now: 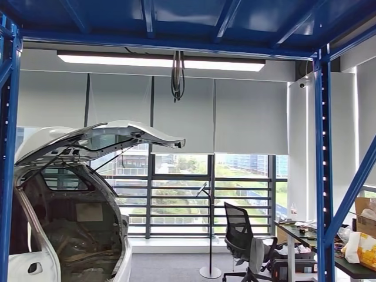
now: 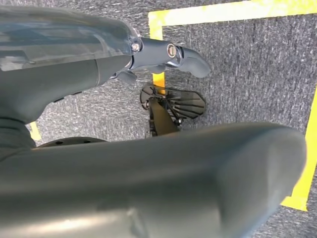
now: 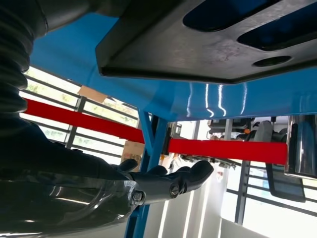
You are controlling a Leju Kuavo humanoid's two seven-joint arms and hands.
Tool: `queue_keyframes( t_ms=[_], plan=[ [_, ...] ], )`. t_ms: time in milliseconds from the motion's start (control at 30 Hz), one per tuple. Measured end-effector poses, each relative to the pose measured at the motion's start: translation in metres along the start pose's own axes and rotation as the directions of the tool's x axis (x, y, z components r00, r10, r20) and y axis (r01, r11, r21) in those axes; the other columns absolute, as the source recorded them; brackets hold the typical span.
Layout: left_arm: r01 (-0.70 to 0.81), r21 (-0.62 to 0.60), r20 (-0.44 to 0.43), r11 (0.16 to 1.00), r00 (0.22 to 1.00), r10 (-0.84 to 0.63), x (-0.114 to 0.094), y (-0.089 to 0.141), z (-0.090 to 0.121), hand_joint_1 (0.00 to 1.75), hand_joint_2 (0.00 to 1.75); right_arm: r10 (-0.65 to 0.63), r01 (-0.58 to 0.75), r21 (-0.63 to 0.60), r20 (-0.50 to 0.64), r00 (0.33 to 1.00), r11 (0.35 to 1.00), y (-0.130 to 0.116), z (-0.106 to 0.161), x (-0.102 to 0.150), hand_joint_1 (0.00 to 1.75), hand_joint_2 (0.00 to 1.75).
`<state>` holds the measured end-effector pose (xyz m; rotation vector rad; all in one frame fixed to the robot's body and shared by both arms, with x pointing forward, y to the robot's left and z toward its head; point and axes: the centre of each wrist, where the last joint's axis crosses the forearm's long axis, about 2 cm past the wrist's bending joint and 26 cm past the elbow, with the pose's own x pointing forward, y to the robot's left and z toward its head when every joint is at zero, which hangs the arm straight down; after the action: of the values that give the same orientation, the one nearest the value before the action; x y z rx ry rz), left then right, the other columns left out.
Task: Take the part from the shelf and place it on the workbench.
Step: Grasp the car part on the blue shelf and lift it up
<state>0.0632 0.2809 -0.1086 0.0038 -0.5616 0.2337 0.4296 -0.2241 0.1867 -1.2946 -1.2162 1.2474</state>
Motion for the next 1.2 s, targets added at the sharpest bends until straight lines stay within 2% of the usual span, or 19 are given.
queue_keyframes(
  t_ms=[533,900,1200],
  plan=[
    [-0.017,-0.005,-0.009,1.0,1.0,0.017,-0.002,-0.006,0.001,0.0,0.0,-0.041,0.033,0.101,0.075,0.996,0.994,0.005,-0.007,0.026,0.0,1.75],
    [-0.007,0.006,0.001,1.0,1.0,0.007,-0.002,-0.008,0.001,0.0,0.0,-0.034,0.02,0.088,0.155,0.987,0.996,0.013,-0.005,0.033,0.0,1.75],
    [0.03,0.017,0.014,0.999,0.999,-0.03,-0.001,-0.008,0.001,0.0,0.0,-0.023,0.013,0.052,0.21,0.977,0.999,0.015,0.0,0.048,0.0,1.75]
  ],
)
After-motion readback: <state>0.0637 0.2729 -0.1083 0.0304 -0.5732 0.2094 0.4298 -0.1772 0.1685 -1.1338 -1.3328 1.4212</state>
